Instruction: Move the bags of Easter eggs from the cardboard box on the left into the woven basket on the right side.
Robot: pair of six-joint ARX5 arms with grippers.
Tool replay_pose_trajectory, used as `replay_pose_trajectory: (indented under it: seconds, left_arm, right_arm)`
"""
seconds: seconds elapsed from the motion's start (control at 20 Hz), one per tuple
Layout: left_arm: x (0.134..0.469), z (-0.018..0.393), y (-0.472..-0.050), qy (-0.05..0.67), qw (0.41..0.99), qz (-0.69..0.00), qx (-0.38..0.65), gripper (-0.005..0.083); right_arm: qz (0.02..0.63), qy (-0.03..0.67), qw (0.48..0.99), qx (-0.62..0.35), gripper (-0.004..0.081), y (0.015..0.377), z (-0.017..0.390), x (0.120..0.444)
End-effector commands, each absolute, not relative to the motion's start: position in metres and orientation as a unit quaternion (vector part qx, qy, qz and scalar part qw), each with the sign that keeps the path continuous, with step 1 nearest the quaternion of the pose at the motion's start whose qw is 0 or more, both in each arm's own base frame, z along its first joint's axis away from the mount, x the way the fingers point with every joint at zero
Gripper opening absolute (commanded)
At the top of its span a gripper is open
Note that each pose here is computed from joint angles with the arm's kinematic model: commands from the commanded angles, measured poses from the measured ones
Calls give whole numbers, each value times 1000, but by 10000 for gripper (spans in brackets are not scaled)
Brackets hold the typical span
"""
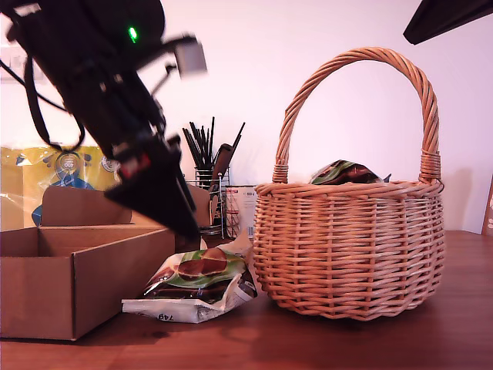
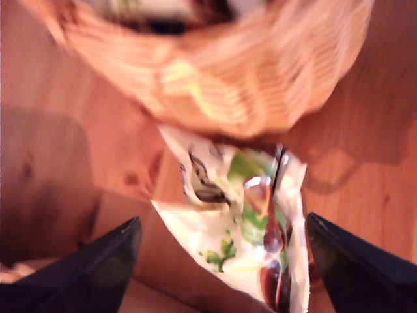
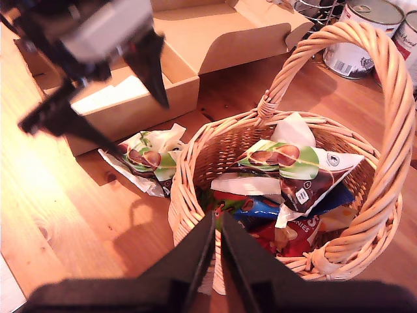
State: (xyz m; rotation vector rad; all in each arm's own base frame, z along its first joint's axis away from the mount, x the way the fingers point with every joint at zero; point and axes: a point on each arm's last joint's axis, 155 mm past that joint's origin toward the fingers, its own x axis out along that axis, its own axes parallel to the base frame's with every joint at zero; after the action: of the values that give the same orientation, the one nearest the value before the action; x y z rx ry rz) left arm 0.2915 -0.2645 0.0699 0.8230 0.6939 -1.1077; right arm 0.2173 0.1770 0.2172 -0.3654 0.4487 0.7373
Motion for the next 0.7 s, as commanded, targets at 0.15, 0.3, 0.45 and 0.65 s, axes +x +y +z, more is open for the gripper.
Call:
replay_pose_trajectory:
  seconds: [0.15, 0.3, 0.45, 0.65]
  left_arm:
    - [297, 38, -279, 331, 691, -509, 392, 746]
    - [304, 19, -281, 348, 677, -504, 409, 745]
    - [295, -7, -273, 392, 648, -508, 410, 745]
    - [274, -26, -267, 430, 616, -527, 397, 745]
  right_arm:
    - [357, 213, 892, -176, -12, 178, 219, 218]
    - [358, 213, 892, -176, -12, 178, 219, 218]
    - [358, 213, 892, -176, -12, 178, 219, 218]
    - [358, 213, 892, -176, -12, 178, 219, 218]
